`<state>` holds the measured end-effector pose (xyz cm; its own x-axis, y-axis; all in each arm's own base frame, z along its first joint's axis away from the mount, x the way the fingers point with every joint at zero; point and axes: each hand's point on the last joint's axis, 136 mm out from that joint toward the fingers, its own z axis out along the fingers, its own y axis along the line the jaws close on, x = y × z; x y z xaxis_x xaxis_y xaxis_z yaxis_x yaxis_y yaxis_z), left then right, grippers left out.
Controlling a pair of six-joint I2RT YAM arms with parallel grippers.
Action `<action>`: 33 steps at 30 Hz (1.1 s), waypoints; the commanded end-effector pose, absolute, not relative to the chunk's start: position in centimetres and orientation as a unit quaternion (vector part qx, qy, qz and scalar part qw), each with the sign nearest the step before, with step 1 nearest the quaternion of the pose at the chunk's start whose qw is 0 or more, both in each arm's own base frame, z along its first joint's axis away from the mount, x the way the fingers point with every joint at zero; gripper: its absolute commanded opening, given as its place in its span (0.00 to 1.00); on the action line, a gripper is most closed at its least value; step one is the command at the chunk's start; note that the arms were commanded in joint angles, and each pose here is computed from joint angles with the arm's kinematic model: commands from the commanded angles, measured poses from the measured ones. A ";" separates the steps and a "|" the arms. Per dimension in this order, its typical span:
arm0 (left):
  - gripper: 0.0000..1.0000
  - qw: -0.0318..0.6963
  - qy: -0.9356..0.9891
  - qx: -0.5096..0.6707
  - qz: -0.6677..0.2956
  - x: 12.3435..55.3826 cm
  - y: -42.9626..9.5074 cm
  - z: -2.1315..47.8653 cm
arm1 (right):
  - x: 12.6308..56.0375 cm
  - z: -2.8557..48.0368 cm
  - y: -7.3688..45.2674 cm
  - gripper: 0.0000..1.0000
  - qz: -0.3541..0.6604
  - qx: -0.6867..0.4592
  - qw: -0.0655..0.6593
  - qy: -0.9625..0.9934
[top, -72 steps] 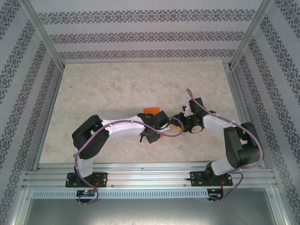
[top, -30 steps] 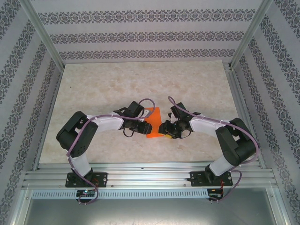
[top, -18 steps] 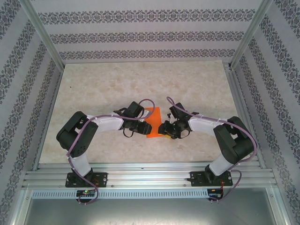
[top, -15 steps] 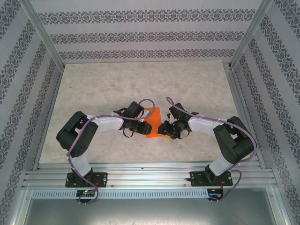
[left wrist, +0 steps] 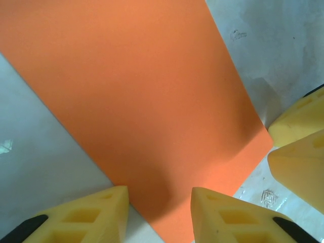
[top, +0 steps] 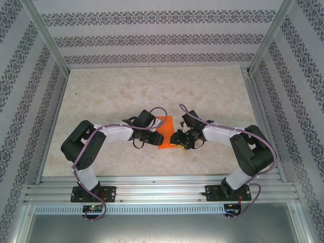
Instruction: Fold a paper plane with a square sheet of paper (fold left side to right side)
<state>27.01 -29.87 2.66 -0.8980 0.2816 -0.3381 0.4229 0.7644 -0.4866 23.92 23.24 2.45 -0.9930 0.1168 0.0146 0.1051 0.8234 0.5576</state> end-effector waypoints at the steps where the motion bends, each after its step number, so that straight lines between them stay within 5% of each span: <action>1: 0.38 0.129 0.932 0.180 -0.288 27.4 -29.6 2.6 | 24.6 3.3 23.2 0.44 0.279 0.046 0.031 0.959; 33: 0.38 0.131 0.933 0.183 -0.283 27.5 -29.5 2.6 | 24.3 2.5 24.3 0.44 0.289 0.038 0.013 0.956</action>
